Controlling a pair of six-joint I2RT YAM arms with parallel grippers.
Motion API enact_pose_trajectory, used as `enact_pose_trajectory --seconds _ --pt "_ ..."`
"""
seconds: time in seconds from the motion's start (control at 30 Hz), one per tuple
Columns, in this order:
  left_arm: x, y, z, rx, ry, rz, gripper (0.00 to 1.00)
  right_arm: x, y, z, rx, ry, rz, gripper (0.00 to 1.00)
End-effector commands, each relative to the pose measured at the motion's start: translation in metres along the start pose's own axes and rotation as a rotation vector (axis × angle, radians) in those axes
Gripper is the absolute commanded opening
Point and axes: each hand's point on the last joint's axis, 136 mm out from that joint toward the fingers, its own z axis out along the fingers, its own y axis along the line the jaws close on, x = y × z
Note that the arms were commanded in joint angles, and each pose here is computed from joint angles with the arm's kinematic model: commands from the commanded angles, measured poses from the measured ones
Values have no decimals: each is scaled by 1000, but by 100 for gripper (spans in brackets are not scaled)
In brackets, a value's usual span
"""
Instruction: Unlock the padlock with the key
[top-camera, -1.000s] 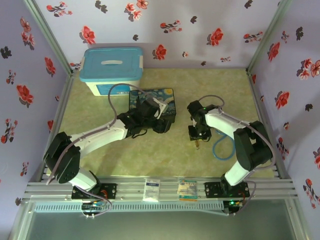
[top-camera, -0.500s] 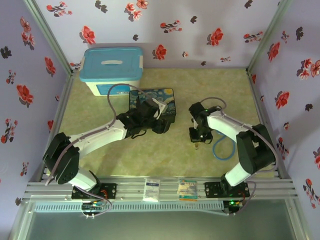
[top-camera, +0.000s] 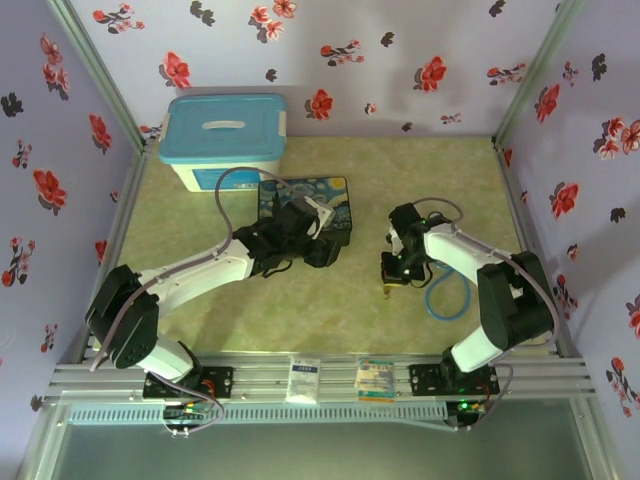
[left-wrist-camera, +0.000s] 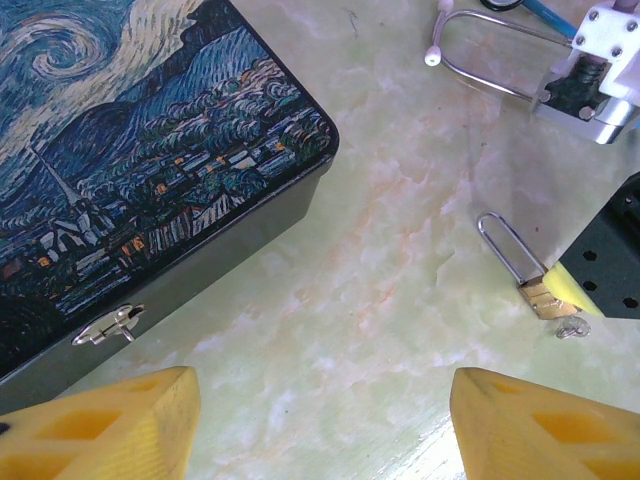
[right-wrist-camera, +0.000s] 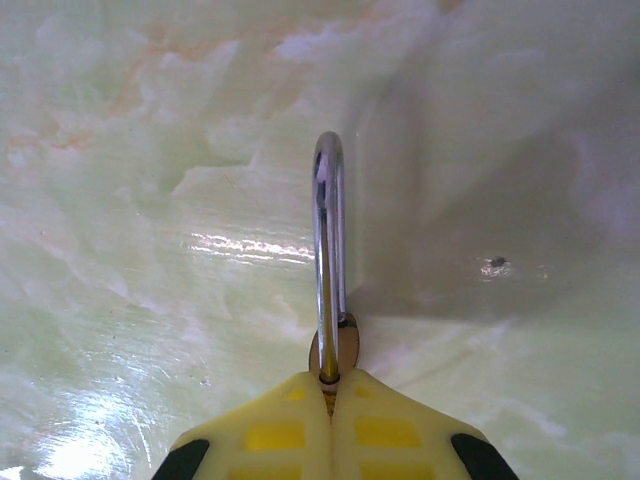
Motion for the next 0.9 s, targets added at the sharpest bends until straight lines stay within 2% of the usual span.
enact_pose_trajectory --seconds 0.0,0.1,0.23,0.33,0.4,0.67,0.87 --pt "3 2 -1 -18 9 28 68 12 -37 18 170 59 19 7" --pt "3 2 0 -18 6 29 68 7 -31 19 141 34 21 8" --pt "5 2 1 -19 13 30 68 0 -38 15 196 12 19 9" --pt "8 3 2 -21 21 29 68 -4 -45 12 242 -6 23 18" --pt "9 4 3 -23 22 29 68 -7 -45 12 254 -14 21 17" --pt "11 5 4 -29 27 28 68 -10 -49 9 333 -39 -8 24" --pt "12 5 5 -30 32 27 68 -6 -47 12 314 -32 6 26"
